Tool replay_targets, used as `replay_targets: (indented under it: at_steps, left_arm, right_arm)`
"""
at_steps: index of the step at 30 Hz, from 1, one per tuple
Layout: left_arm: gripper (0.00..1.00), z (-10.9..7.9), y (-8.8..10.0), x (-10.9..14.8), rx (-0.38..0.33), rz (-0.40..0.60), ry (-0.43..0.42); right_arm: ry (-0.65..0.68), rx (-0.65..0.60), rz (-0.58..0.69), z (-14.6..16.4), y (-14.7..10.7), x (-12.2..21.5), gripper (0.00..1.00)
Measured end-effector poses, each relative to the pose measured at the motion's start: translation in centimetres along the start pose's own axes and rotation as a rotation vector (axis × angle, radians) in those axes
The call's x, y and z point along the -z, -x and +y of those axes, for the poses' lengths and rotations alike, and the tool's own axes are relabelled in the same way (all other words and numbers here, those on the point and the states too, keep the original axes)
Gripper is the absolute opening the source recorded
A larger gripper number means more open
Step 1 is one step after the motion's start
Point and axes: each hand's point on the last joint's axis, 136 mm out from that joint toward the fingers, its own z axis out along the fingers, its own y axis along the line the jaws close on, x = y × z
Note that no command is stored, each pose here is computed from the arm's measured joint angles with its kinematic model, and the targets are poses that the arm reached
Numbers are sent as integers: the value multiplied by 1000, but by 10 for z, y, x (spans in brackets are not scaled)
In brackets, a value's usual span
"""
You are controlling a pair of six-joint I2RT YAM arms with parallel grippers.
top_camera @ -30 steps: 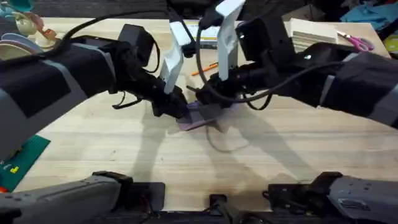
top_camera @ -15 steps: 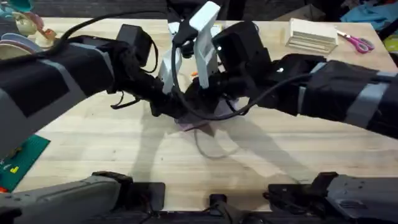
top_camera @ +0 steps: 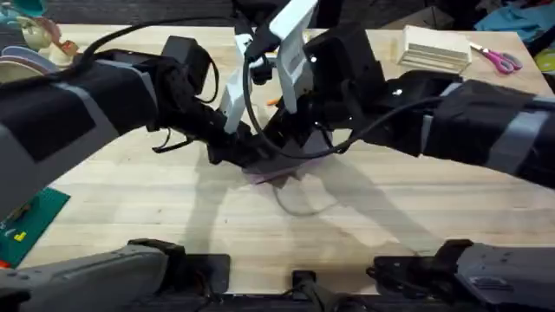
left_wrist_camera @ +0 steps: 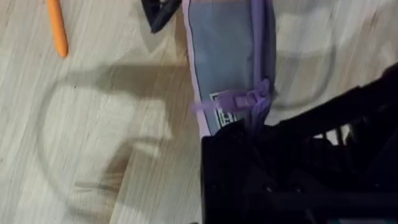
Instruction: Unzip the bag, pick up the pens from the table one at a time and place them inside, then zip the bag closed.
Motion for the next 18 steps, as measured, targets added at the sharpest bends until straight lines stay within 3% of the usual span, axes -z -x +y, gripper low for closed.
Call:
replay_targets:
  at_steps: [4,11,14,18]
  left_arm:
    - [42,-1,3,-1,0,-6,-1]
    - [50,0,6,-2,9,-12,3]
    - [264,1,7,-2,7,-18,5]
    - [763,-1,11,-3,6,-31,-3]
  right_arm:
    - [-52,14,25,2,-2,12,998]
    - [-12,19,-8,23,9,54,998]
    - [-30,1,-21,15,10,68,998]
    - [-64,-24,-29,1,9,82,998]
